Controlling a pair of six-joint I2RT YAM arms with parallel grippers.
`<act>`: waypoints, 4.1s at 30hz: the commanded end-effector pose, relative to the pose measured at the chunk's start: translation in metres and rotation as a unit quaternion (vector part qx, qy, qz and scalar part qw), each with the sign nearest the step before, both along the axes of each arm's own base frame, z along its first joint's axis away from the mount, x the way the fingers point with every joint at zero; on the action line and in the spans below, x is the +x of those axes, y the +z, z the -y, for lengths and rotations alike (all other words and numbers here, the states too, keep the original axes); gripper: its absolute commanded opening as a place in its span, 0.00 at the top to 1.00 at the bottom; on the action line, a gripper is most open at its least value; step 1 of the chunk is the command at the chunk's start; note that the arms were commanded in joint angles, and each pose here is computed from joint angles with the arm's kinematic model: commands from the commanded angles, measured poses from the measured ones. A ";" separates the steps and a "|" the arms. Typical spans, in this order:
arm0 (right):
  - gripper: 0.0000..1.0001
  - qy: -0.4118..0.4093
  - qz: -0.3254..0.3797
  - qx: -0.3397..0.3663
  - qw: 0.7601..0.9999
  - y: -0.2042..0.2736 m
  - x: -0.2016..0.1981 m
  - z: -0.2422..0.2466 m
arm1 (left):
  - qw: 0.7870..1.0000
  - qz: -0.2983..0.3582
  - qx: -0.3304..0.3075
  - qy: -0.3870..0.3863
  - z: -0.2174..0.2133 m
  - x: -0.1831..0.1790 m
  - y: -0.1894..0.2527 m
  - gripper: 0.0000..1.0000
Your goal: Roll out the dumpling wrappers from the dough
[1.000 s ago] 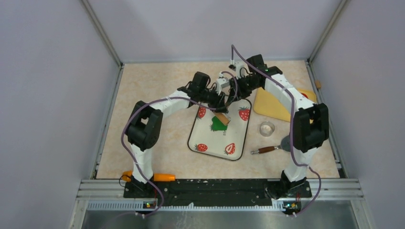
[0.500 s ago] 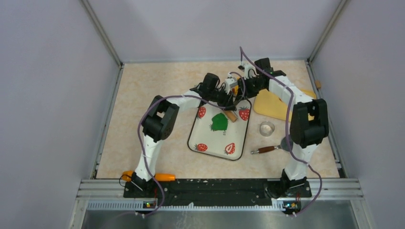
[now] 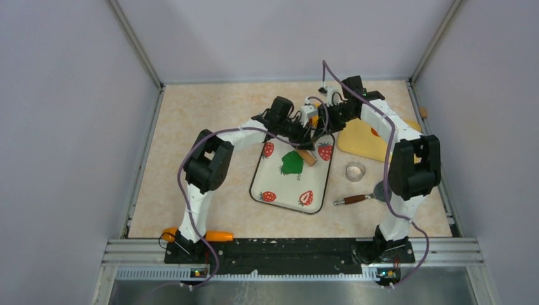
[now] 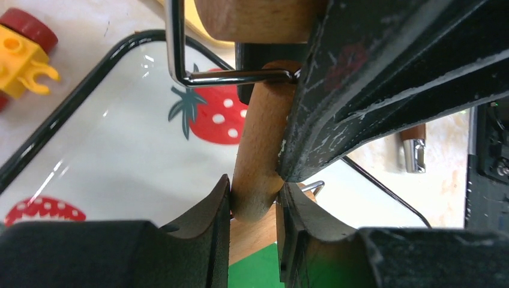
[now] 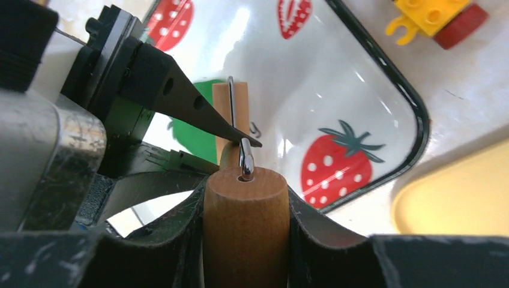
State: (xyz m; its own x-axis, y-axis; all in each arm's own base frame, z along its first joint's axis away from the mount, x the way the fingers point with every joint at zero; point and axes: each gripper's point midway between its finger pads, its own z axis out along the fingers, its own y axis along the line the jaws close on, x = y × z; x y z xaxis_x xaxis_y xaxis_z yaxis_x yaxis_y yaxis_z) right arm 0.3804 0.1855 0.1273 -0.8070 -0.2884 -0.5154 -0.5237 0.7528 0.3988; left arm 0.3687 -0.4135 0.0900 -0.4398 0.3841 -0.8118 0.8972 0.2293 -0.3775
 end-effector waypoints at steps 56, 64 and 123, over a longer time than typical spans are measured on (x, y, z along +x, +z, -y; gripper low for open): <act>1.00 0.164 -0.047 -0.106 0.980 -0.111 -0.065 -0.030 | 0.993 -0.048 0.087 0.066 -0.065 -0.035 -0.031 1.00; 1.00 0.171 -0.070 -0.102 0.977 -0.128 -0.079 -0.047 | 0.989 -0.070 0.102 0.080 -0.093 -0.054 -0.042 1.00; 1.00 0.061 -0.035 0.008 0.998 -0.005 -0.025 -0.064 | 0.999 0.049 -0.002 0.010 -0.068 -0.014 0.087 1.00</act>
State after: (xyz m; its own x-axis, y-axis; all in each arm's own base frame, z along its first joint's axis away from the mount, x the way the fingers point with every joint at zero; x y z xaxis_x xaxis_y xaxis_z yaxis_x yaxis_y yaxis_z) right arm 0.3551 0.2880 0.1171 -0.8369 -0.3240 -0.4411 -0.5436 0.5858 0.6011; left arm 0.3346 -0.3074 0.0866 -0.5676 0.4627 -0.6809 0.8218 0.3678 -0.4351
